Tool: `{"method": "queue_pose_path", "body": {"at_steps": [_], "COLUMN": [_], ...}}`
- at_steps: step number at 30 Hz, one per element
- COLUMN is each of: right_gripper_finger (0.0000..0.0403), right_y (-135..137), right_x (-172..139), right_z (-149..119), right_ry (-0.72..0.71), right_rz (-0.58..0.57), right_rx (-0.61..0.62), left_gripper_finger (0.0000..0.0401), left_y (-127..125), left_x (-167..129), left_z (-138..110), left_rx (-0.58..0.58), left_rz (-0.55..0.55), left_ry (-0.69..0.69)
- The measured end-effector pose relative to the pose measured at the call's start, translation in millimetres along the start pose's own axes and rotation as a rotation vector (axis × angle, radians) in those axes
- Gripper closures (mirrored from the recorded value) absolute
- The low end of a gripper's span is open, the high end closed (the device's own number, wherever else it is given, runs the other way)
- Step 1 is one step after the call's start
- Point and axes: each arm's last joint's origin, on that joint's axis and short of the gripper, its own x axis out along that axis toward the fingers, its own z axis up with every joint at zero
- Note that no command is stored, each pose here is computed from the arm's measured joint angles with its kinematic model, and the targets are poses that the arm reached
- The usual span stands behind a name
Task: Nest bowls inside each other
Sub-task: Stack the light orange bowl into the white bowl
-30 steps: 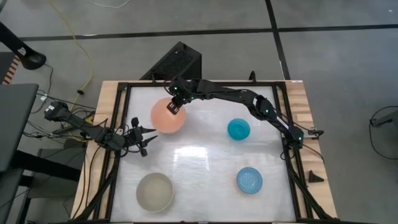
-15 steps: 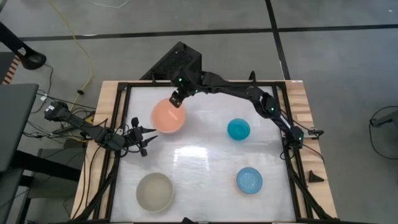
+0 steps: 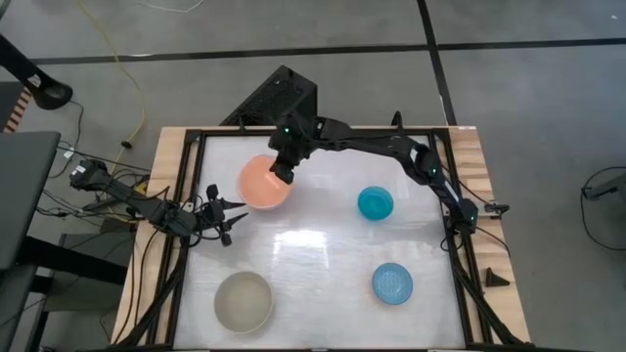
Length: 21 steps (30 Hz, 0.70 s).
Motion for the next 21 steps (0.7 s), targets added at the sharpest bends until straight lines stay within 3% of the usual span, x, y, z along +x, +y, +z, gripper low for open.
{"method": "queue_pose_path", "body": {"at_steps": [12,21], "right_gripper_finger": [0.0381,0.0382], "right_y": [-23,-29], "right_x": [21,20], "right_z": [-25,-27], "right_ry": [-0.046,-0.036], "right_rz": [-0.022,-0.198], "right_rx": [0.034,0.045], "left_gripper_finger": [0.0276,0.0276], "left_y": [0,0], "left_x": [0,0], "left_z": [0,0], "left_rx": [0.0,0.0], "left_rz": [0.0,0.0], "left_ry": [0.0,0.0]}}
